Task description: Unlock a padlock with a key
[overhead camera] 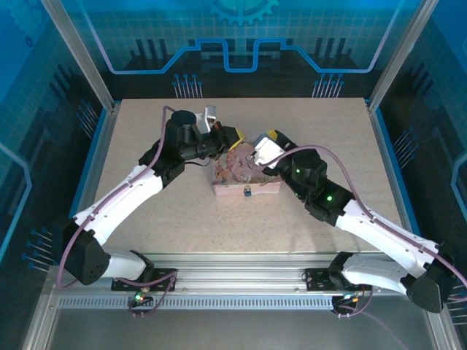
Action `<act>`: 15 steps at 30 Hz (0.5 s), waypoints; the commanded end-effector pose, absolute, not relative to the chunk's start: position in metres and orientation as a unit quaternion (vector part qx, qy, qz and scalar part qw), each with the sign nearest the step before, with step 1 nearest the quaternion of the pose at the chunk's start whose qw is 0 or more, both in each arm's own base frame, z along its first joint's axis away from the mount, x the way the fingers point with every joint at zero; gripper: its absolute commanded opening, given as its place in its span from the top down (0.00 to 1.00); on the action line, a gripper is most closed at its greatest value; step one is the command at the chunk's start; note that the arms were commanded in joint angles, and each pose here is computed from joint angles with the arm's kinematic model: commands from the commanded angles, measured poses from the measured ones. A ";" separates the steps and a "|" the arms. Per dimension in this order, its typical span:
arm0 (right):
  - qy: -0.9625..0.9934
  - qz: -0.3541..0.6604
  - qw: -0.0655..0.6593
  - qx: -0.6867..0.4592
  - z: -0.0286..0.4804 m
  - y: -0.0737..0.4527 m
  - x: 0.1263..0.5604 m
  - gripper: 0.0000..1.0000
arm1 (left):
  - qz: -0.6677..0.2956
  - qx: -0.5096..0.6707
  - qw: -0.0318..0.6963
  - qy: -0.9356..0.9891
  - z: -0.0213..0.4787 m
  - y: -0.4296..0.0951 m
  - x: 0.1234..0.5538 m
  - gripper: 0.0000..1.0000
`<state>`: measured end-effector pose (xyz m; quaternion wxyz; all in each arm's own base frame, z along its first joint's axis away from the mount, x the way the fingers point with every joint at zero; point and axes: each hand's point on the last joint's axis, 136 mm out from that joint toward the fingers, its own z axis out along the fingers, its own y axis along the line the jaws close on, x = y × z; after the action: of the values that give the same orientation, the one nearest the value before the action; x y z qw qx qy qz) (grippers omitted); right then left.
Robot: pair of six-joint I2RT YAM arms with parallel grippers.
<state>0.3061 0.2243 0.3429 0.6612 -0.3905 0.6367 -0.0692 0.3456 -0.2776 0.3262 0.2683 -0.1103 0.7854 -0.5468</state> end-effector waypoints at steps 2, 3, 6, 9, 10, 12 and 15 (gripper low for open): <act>0.707 0.016 0.627 -0.327 0.335 0.206 0.300 0.54 | -0.497 -0.076 0.320 0.803 0.335 -0.262 0.345 1.00; 0.721 0.031 0.619 -0.311 0.332 0.201 0.300 0.52 | -0.488 -0.072 0.325 0.807 0.333 -0.261 0.345 1.00; 0.752 0.080 0.600 -0.261 0.327 0.191 0.300 0.47 | -0.470 -0.058 0.336 0.814 0.330 -0.257 0.345 1.00; 0.777 0.141 0.572 -0.222 0.322 0.185 0.298 0.44 | -0.460 -0.039 0.346 0.816 0.330 -0.256 0.342 1.00; 0.786 0.161 0.561 -0.202 0.320 0.182 0.299 0.44 | -0.459 -0.030 0.350 0.816 0.331 -0.256 0.341 1.00; 0.801 0.206 0.536 -0.168 0.317 0.179 0.300 0.43 | -0.457 -0.015 0.357 0.815 0.334 -0.257 0.339 1.00; 0.808 0.286 0.500 -0.123 0.311 0.179 0.301 0.43 | -0.455 0.012 0.363 0.813 0.336 -0.259 0.335 1.00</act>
<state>0.3128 0.1671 0.3076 0.5512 -0.1735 0.7986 0.1681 0.3420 -0.2613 0.3094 0.3257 -0.0347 0.8265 -0.4579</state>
